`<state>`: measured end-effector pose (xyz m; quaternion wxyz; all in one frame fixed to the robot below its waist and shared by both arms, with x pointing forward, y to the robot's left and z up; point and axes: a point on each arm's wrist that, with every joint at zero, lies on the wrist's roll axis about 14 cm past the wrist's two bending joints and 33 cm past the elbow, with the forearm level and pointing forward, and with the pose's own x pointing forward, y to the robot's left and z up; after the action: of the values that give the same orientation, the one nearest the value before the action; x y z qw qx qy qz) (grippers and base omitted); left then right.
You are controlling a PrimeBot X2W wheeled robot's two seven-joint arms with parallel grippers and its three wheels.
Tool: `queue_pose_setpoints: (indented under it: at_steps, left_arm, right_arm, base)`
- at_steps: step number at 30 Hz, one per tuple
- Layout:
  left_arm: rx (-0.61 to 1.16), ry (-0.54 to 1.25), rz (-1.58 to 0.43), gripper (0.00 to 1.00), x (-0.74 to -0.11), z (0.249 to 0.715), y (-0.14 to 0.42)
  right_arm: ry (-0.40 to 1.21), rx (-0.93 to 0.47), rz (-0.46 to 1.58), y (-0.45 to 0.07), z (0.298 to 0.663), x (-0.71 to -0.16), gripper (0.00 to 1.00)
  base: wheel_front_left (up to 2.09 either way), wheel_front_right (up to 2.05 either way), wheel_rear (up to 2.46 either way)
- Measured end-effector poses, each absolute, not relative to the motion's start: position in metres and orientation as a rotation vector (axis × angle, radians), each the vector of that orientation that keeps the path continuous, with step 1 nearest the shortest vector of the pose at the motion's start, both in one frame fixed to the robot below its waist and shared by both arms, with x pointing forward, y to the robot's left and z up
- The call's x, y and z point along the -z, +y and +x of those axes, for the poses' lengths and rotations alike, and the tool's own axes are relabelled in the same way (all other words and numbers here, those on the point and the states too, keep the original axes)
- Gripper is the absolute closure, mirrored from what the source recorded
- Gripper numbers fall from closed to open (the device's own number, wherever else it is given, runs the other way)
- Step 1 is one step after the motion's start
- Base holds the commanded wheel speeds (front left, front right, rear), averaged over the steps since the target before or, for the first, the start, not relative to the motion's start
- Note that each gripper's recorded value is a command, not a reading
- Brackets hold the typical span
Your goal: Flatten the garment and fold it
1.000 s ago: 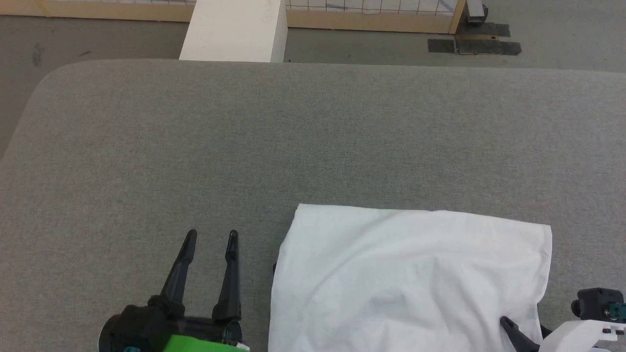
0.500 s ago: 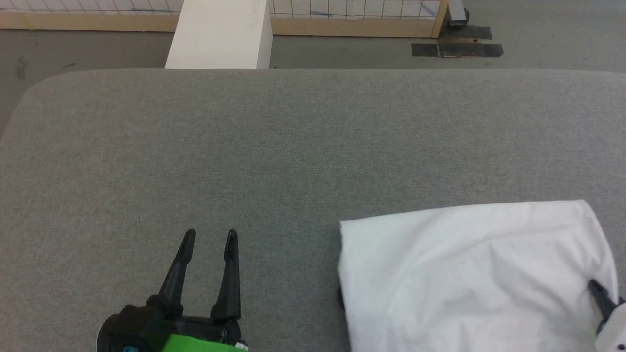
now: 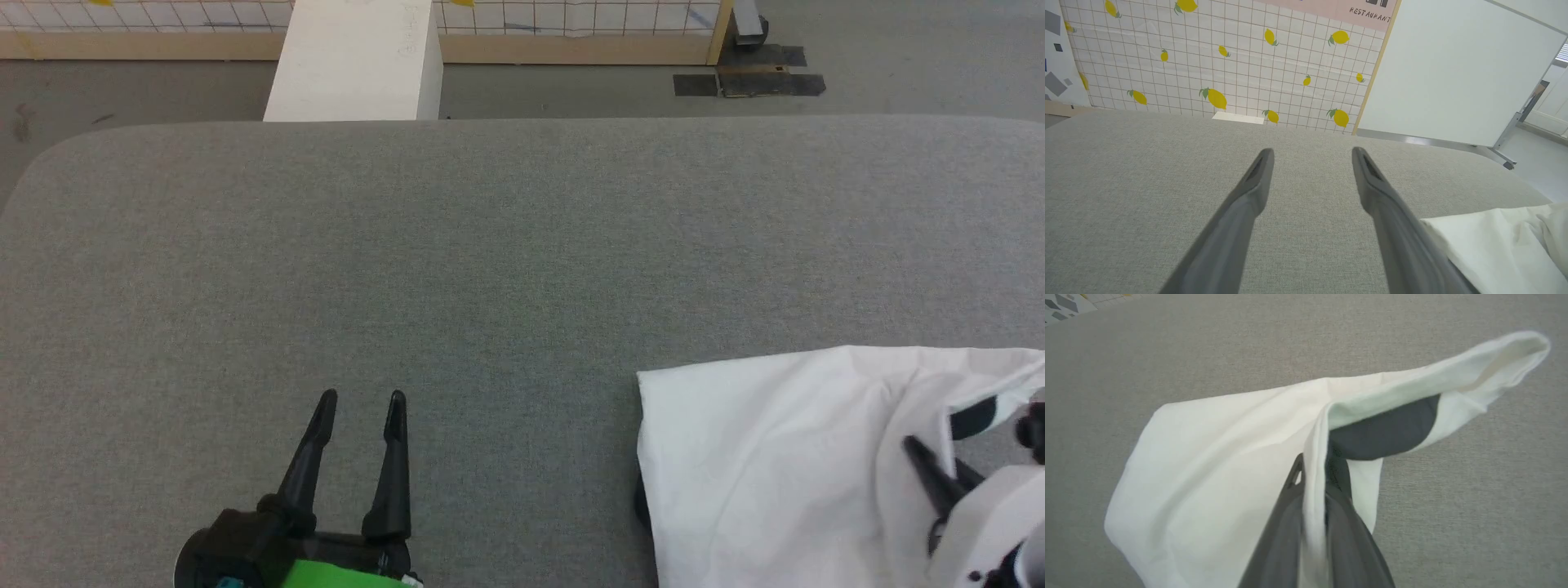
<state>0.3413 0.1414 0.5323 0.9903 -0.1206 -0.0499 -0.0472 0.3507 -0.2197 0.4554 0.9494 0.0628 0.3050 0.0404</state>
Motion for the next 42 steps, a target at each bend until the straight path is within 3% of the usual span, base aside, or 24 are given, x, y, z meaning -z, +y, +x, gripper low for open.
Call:
queue_pose_setpoints:
  at_steps: [5,13,24,26,27,28,35,42]
  left_arm:
    - [0.092,-0.101,-0.256,0.00,-0.533,0.340,0.141]
    - [0.057,-0.086,-0.265,0.00,-0.527,0.338,0.149]
    - [0.023,-0.074,-0.269,0.00,-0.522,0.338,0.157]
    - [0.023,-0.074,-0.274,0.00,-0.522,0.338,0.157]
    - [0.023,-0.074,-0.276,0.00,-0.522,0.337,0.156]
    - [0.023,-0.075,-0.278,0.00,-0.522,0.337,0.156]
    - [0.044,-0.083,-0.286,0.00,-0.524,0.337,0.152]
    - [0.075,-0.089,-0.293,0.00,-0.526,0.338,0.145]
  right_arm:
    - [0.655,-0.302,0.141,-0.151,0.346,-0.460,1.00]
    - [0.744,-0.507,0.135,-0.088,0.333,-0.444,1.00]
    - [0.852,-0.571,0.121,-0.057,0.328,-0.405,0.98]
    - [0.866,-0.565,0.116,-0.053,0.328,-0.399,0.53]
    - [0.873,-0.566,0.106,-0.052,0.327,-0.396,0.06]
    - [0.874,-0.568,0.097,-0.050,0.327,-0.394,0.00]
    - [0.804,-0.565,0.118,-0.045,0.333,-0.409,0.00]
    - [0.577,-0.398,0.148,-0.102,0.370,-0.469,0.00]
  base:
    - [0.00,0.00,0.00]
    - [0.00,0.00,0.00]
    - [0.00,0.00,0.00]
    - [0.00,0.00,0.00]
    - [0.00,0.00,0.00]
    - [0.00,0.00,0.00]
    - [0.00,0.00,0.00]
    - [0.00,0.00,0.00]
